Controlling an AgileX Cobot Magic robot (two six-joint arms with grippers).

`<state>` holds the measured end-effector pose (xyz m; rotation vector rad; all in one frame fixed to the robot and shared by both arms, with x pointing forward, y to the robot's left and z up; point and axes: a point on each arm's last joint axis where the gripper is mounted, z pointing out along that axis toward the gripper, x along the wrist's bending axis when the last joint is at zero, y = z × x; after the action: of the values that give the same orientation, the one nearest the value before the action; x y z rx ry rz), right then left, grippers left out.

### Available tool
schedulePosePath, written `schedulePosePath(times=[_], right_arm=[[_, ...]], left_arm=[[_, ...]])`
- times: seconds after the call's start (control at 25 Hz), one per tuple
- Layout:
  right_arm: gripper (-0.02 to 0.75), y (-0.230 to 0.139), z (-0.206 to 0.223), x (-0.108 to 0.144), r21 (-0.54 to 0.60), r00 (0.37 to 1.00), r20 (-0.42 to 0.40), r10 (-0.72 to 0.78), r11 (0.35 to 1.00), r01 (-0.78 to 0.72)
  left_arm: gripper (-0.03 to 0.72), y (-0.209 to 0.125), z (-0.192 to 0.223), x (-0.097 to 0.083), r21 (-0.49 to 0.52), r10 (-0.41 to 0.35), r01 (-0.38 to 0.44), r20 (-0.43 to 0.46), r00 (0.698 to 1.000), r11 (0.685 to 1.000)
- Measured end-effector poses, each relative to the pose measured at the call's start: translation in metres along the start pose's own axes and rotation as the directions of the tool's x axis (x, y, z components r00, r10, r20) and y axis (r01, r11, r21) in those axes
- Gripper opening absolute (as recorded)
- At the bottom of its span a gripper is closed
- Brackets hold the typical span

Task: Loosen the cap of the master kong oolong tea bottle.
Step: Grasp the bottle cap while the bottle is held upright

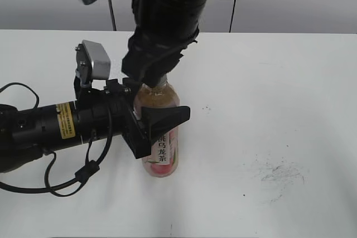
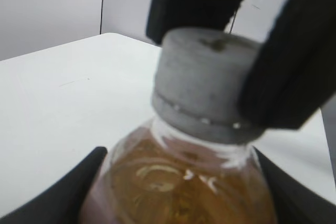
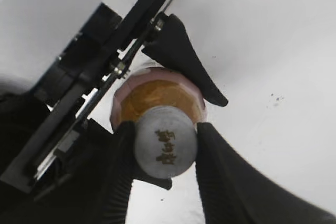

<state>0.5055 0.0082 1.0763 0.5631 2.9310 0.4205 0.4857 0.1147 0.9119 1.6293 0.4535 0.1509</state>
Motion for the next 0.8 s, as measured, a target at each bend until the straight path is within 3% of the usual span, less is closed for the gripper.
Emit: schedulePosePath(times=[0.2, 0.36, 0.68, 0.8], right_arm=[[0.272, -0.0001, -0.0002, -0.0008, -0.001, 0.975, 0.001, -0.223, 0.975, 0.223], [0.272, 0.0001, -0.0005, -0.0008, -0.002, 0.905, 0.002, -0.425, 0.905, 0.425], [0.272, 0.0002, -0.0005, -0.0008, -0.003, 0.703, 0.003, -0.711, 0.703, 0.711], [0.272, 0.0007, -0.0010, 0.0001, -0.013, 0.587, 0.000, -0.809, 0.587, 0.809]], left_arm=[[0.447, 0.0000, 0.0000, 0.0000, 0.000, 0.001, -0.001, 0.000, 1.000, 1.000], [0.447, 0.0000, 0.0000, 0.0000, 0.000, 0.002, -0.002, 0.000, 1.000, 1.000], [0.447, -0.0002, 0.0000, -0.0004, 0.002, 0.007, -0.007, 0.004, 1.000, 1.000], [0.447, -0.0002, 0.0000, -0.0008, 0.003, 0.011, -0.011, 0.009, 1.000, 1.000]])
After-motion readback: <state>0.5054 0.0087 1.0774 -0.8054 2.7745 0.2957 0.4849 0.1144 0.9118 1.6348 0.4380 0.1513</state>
